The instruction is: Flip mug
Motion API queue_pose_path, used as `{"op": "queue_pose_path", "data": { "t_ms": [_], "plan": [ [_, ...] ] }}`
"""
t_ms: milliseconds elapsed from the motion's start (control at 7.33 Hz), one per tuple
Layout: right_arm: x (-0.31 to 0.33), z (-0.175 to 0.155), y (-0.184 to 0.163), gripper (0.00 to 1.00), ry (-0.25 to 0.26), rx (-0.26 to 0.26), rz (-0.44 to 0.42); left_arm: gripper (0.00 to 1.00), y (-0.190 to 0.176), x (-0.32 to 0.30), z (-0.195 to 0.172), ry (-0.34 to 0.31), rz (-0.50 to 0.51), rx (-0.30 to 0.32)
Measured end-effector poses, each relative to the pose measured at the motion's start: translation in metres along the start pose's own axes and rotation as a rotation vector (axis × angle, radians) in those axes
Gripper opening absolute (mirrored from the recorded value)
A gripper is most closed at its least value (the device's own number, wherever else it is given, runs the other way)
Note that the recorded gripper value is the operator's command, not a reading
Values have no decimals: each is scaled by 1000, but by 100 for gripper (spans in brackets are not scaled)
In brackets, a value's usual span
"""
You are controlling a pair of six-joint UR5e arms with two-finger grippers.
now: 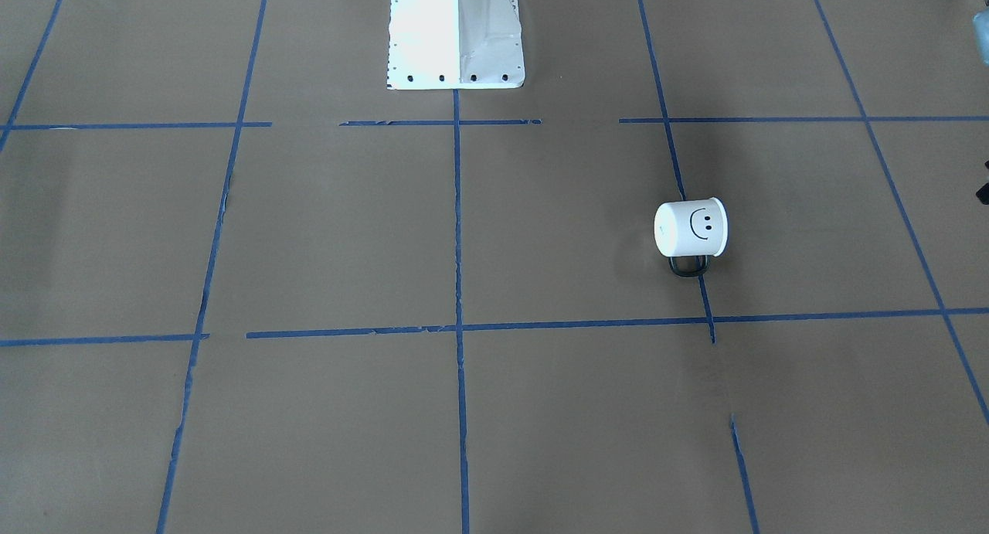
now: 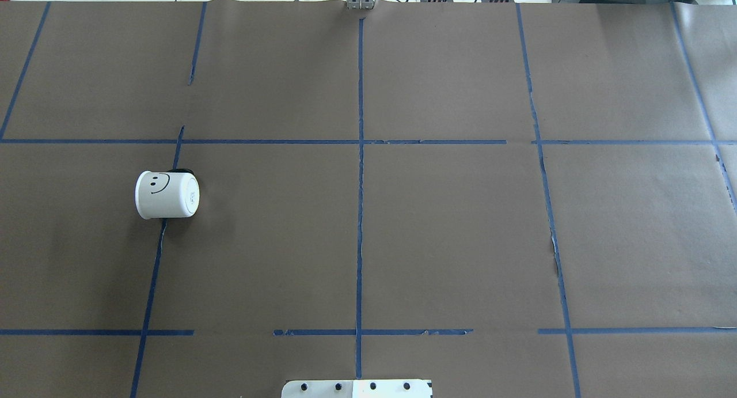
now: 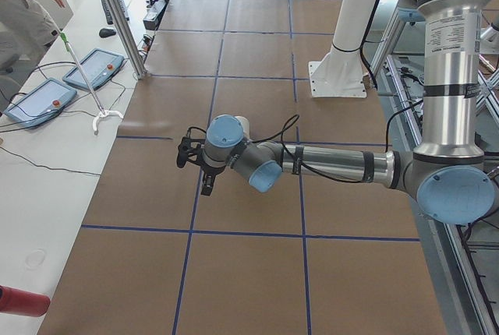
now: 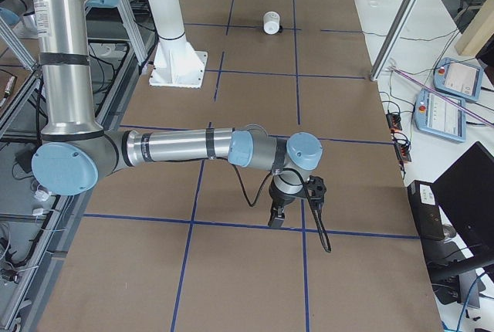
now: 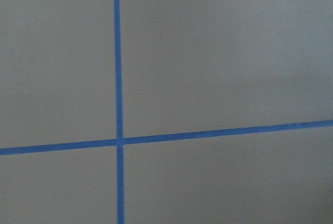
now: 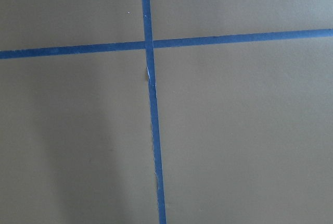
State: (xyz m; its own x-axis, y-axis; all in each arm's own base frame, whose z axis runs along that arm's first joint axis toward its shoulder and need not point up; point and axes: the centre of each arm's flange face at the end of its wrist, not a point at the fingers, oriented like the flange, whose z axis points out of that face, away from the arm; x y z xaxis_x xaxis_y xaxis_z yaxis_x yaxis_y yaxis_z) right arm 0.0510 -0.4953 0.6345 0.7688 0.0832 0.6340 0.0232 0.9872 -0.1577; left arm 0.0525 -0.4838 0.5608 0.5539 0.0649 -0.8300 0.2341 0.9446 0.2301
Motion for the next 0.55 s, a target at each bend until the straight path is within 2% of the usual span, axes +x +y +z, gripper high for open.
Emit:
{"op": "queue_pose_path", "data": {
  "t_ms": [409,545],
  "plan": [
    [0,0,0,100,0,0,0,100,50,59,42,262,-155,70],
    [0,0,0,100,0,0,0,100,67,77,58,329,-194,99]
  ]
}}
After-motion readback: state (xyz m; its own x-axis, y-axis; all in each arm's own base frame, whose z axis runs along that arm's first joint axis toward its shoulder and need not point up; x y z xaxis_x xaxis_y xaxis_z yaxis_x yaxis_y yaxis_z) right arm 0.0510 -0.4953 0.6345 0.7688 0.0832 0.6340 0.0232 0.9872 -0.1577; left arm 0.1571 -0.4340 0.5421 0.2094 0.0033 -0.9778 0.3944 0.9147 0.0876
